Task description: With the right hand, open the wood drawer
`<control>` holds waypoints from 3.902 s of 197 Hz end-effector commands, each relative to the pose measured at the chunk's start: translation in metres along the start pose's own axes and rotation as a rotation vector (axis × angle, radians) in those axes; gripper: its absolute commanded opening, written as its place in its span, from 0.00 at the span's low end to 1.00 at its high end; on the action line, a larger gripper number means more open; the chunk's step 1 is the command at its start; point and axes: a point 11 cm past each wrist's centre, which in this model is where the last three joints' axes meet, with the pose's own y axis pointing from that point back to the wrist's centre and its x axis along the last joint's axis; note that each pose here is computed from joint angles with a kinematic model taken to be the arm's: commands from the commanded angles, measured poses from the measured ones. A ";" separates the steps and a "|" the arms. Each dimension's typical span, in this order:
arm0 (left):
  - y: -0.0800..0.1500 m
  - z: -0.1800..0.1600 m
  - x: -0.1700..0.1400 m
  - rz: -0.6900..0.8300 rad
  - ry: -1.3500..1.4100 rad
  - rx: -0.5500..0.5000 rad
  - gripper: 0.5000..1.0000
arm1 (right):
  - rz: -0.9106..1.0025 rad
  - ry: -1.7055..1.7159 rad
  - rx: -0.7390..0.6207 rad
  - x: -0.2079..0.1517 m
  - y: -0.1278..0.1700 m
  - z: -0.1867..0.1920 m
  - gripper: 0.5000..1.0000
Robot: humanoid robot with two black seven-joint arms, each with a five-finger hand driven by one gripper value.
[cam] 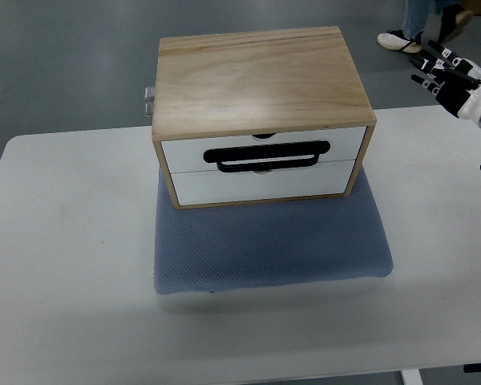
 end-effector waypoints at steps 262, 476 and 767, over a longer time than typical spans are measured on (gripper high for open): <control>0.000 0.000 0.000 0.000 0.000 0.000 1.00 | -0.724 0.615 -0.075 -0.189 0.040 -0.148 0.89; 0.000 0.000 0.000 0.000 0.000 0.000 1.00 | -1.079 1.065 -0.462 -0.293 0.101 -0.026 0.89; 0.000 0.000 0.000 0.000 0.000 0.000 1.00 | -0.894 1.153 -0.477 -0.274 0.080 0.032 0.89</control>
